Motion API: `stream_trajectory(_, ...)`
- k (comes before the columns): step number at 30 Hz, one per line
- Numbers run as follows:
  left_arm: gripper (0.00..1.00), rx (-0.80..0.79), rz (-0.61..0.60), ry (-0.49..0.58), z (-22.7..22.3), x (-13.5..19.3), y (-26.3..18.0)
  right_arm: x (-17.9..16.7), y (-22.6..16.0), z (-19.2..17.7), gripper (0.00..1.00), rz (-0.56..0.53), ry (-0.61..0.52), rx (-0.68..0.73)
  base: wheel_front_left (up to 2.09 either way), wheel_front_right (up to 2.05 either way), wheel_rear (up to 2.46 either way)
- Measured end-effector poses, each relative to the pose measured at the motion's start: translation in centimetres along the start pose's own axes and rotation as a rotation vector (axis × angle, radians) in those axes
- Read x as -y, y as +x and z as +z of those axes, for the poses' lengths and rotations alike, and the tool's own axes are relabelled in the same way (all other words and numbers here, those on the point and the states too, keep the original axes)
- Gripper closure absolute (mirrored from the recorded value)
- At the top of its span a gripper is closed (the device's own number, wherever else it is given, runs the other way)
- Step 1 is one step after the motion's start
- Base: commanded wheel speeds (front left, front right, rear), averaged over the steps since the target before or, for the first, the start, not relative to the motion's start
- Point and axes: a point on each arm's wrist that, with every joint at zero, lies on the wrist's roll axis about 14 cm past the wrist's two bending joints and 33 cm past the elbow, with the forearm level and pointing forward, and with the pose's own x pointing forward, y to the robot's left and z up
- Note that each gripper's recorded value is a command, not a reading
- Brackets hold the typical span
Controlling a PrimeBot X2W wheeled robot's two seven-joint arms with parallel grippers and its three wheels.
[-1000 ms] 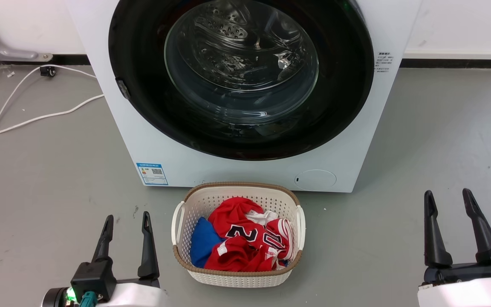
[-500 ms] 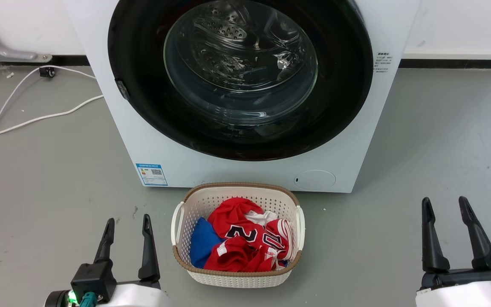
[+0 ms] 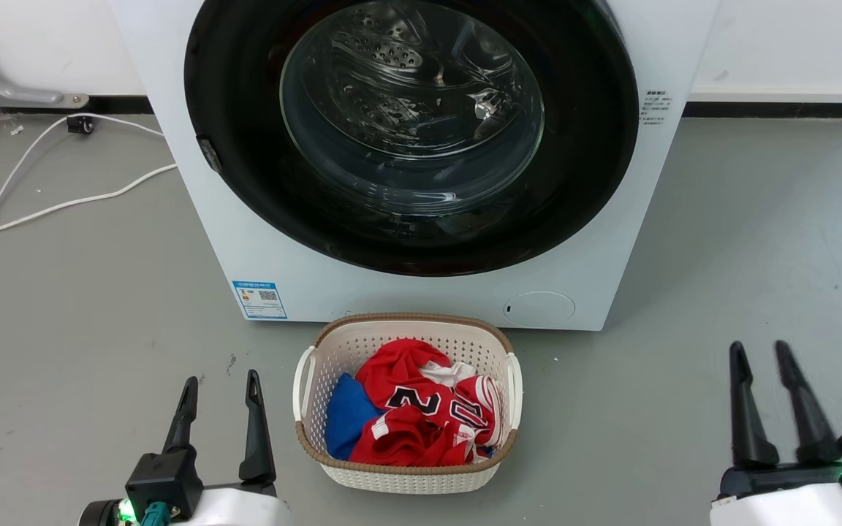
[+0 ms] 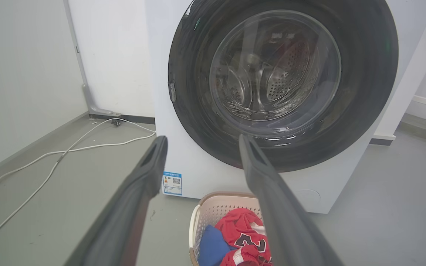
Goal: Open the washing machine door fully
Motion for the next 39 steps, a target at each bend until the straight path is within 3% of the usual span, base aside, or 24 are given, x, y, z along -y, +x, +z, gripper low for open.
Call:
stream_trajectory(7,0.00,-0.001,0.002,0.001,0.0,-0.1,0.0,-0.5,0.0,-0.2,1.00,0.007,0.050,-0.001,0.00,0.00,0.00)
stream_trajectory(12,0.00,-0.001,0.000,0.001,0.0,0.0,0.0,-0.5,-0.2,-0.7,1.00,-0.047,0.361,0.003,0.00,0.00,0.00)
stream_trajectory(17,0.00,-0.004,0.001,0.000,-0.1,0.0,0.1,2.6,-0.9,-2.5,1.00,-0.229,0.770,0.015,0.00,0.00,0.00)
stream_trajectory(24,0.00,-0.012,0.004,-0.001,-0.4,-0.1,-0.1,1.4,-1.1,-4.9,1.00,-0.325,1.202,-0.012,0.00,0.00,0.00)
stream_trajectory(32,0.00,-0.011,0.010,0.000,-0.4,-0.3,0.0,-0.9,-0.7,-4.8,1.00,-0.329,1.571,-0.025,0.00,0.00,0.00)
stream_trajectory(39,0.00,-0.012,0.018,0.002,-0.4,-0.5,0.0,-0.7,-0.8,-4.4,1.00,-0.267,1.750,-0.070,0.00,0.00,0.00)
